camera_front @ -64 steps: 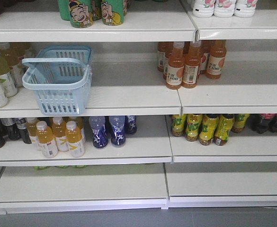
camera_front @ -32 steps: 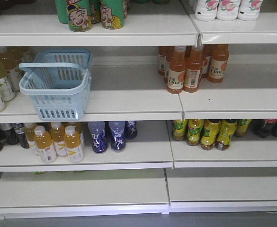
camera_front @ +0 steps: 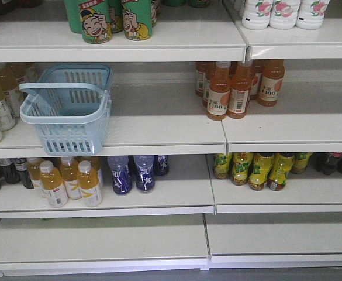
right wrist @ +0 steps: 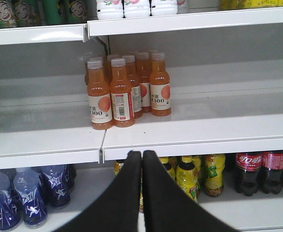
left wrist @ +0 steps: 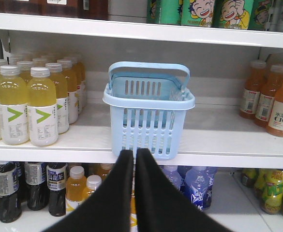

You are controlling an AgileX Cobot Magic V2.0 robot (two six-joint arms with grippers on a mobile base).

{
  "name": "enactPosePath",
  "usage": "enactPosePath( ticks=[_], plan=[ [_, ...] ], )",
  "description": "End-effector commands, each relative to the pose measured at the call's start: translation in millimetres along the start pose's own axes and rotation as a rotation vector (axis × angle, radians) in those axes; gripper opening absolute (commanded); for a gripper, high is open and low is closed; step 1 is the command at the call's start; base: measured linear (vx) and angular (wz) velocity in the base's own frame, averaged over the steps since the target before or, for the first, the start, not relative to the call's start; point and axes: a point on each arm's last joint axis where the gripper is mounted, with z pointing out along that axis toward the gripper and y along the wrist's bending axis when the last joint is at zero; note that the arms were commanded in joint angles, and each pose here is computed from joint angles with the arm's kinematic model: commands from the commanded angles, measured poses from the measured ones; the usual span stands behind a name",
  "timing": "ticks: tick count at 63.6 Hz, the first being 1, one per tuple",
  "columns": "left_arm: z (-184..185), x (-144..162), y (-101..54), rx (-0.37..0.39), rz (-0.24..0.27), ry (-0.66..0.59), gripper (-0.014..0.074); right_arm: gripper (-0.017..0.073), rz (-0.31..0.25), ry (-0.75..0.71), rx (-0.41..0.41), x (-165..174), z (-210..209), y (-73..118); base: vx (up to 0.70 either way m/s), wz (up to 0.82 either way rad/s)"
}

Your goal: Place coke in basket with both arms

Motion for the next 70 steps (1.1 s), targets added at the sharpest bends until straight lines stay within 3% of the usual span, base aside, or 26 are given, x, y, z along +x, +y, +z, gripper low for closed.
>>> enactPosePath(
  ticks=[1, 70],
  plan=[
    [-0.1, -5.3, 0.1, 0.0, 0.004, -0.069, -0.0006, -0.0009, -0.005, -0.078, -0.001, -3.1, -0.9, 0.1, 0.04, 0.0],
    [-0.1, -5.3, 0.1, 0.0, 0.004, -0.069, -0.0006, -0.0009, -0.005, -0.078, -0.001, -3.1, -0.9, 0.1, 0.02, 0.0]
  ],
)
